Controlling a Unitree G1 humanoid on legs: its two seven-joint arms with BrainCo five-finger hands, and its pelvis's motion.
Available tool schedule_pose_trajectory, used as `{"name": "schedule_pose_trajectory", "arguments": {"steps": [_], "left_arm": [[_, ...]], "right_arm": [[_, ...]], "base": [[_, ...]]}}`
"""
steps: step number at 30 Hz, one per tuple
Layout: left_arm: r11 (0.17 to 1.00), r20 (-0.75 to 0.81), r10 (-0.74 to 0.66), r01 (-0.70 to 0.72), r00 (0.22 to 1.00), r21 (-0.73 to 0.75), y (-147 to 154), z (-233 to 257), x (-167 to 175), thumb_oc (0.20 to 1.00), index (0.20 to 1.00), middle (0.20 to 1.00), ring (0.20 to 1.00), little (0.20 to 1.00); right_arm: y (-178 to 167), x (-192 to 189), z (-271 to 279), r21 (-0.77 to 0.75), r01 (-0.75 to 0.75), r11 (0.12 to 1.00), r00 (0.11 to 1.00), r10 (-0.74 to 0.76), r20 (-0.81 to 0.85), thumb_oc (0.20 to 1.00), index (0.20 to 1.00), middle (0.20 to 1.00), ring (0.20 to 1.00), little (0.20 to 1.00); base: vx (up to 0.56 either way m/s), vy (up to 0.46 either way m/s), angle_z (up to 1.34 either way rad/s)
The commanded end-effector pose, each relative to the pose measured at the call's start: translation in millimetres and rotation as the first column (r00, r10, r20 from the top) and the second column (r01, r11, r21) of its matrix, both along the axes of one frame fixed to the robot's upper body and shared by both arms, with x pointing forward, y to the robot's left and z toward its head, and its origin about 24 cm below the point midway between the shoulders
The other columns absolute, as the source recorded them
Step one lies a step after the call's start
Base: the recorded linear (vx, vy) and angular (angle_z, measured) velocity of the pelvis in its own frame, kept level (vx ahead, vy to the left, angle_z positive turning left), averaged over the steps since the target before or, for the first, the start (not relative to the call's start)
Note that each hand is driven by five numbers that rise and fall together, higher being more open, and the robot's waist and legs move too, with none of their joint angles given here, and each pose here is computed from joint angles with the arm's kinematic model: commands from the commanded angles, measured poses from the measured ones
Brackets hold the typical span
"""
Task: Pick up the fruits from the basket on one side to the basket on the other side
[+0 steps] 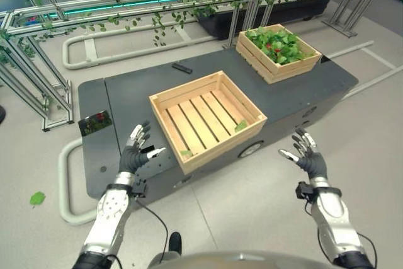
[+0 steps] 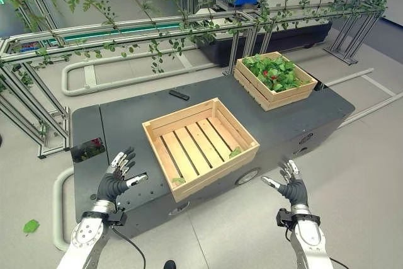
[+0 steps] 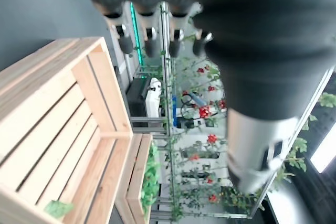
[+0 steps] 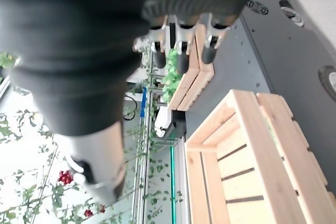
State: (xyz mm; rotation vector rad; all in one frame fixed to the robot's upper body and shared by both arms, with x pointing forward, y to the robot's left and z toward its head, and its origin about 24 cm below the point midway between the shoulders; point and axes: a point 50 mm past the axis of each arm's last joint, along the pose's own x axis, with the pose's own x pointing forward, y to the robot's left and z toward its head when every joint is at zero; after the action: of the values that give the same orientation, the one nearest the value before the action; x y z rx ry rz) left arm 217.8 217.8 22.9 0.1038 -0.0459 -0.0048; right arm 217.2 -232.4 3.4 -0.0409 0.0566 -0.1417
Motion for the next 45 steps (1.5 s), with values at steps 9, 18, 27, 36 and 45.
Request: {"name": "schedule_pose_trajectory", "arguments": {"steps": [9,18,27,36,45], "left_arm": [[0.997,0.142,-0.042,0.033,0.989,0.069,3,29,6,1.000,1.000,1.000,1.000,1.000],[0.995,0.183,-0.084,0.074,0.979,0.063,-8,37,16,1.000,1.000,1.000,1.000,1.000],[0.993,0.131,-0.120,0.117,0.984,0.032,-21,26,24,1.000,1.000,1.000,1.000,1.000],[0.994,0.101,-0.110,0.108,0.989,0.026,-19,19,19,1.000,1.000,1.000,1.000,1.000],[0.995,0.080,-0.096,0.094,0.992,0.030,-15,15,15,1.000,1.000,1.000,1.000,1.000]], "right_arm": [[-1,13,20,-0.031,0.004,1.000,0.994,-0.001,0.109,1.000,1.000,1.000,1.000,1.000],[-1,13,19,-0.011,0.019,1.000,0.994,-0.017,0.112,1.000,1.000,1.000,1.000,1.000],[-16,4,21,-0.028,0.073,0.997,0.991,-0.069,0.116,1.000,1.000,1.000,1.000,1.000],[-13,4,20,-0.029,0.051,0.998,0.993,-0.048,0.104,1.000,1.000,1.000,1.000,1.000],[-6,5,13,-0.016,0.031,0.999,0.997,-0.030,0.076,1.000,1.000,1.000,1.000,1.000]], "base": [[0.02,0.150,0.06],[0.14,-0.057,0.62],[0.07,-0.188,1.08],[0.05,0.012,0.11],[0.00,0.043,-0.08]]}}
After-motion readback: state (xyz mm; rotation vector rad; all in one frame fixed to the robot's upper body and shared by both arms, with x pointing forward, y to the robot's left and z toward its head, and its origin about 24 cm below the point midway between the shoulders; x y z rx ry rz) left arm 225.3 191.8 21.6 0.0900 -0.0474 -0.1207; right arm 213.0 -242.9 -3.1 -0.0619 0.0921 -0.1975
